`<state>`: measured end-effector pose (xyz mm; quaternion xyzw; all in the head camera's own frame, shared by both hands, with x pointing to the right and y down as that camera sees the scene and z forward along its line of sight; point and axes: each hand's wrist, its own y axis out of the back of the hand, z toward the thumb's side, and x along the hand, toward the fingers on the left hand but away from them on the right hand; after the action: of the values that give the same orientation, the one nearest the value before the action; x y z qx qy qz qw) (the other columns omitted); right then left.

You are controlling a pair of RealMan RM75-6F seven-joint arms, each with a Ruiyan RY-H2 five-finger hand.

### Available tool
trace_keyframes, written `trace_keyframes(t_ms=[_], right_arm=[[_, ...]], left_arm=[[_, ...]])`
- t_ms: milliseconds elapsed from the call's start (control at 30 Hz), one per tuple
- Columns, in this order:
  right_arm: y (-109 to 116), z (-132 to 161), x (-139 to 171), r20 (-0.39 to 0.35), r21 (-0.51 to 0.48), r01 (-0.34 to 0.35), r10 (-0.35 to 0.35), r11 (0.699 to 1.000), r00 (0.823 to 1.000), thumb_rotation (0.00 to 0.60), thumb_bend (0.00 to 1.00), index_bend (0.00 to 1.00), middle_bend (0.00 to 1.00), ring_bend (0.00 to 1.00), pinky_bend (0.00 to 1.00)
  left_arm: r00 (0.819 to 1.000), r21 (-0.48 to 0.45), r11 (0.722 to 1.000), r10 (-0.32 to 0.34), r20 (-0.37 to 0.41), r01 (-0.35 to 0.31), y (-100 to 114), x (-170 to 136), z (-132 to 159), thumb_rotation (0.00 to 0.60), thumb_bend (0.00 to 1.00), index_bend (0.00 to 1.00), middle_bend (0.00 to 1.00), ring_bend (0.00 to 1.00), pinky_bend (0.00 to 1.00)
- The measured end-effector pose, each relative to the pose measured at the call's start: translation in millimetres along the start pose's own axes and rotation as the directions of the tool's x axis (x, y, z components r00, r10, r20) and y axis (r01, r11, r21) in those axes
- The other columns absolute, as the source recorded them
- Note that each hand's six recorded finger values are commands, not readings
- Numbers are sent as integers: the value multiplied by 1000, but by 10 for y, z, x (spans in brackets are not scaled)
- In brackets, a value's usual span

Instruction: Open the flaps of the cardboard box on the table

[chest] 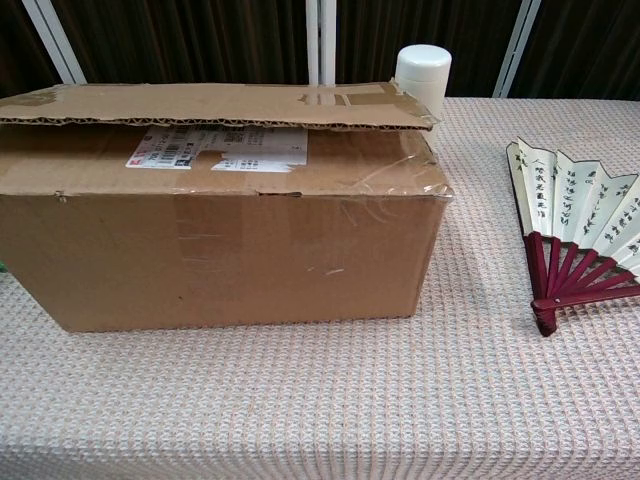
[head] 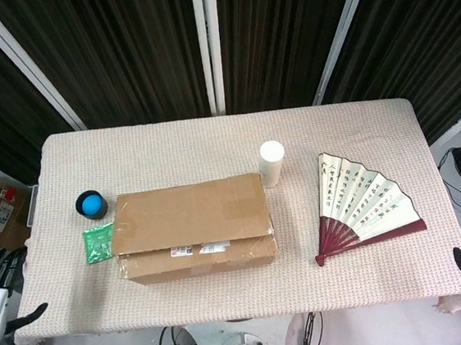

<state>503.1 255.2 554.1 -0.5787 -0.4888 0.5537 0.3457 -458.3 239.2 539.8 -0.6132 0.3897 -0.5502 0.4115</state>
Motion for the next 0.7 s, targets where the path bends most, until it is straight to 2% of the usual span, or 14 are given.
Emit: trace_keyframes(t_ms=[200, 533, 700], right_arm=[[5, 3, 3, -4, 0, 4, -4, 1000, 1000, 600, 327, 0, 0, 0, 0], [37, -22, 47, 4, -9, 13, -13, 1000, 1000, 600, 327, 0, 0, 0, 0], [37, -7, 22, 3, -12, 15, -15, 1000, 1000, 600, 327, 0, 0, 0, 0]], left_arm=[[999, -4, 1000, 29, 15, -29, -3, -9, 21, 525, 28, 43, 118, 68, 165], [999, -10, 999, 39, 22, -39, 35, -50, 42, 527, 28, 43, 119, 68, 165], [999, -48, 998, 47, 26, -46, 68, -35, 77, 529, 28, 43, 119, 68, 165]])
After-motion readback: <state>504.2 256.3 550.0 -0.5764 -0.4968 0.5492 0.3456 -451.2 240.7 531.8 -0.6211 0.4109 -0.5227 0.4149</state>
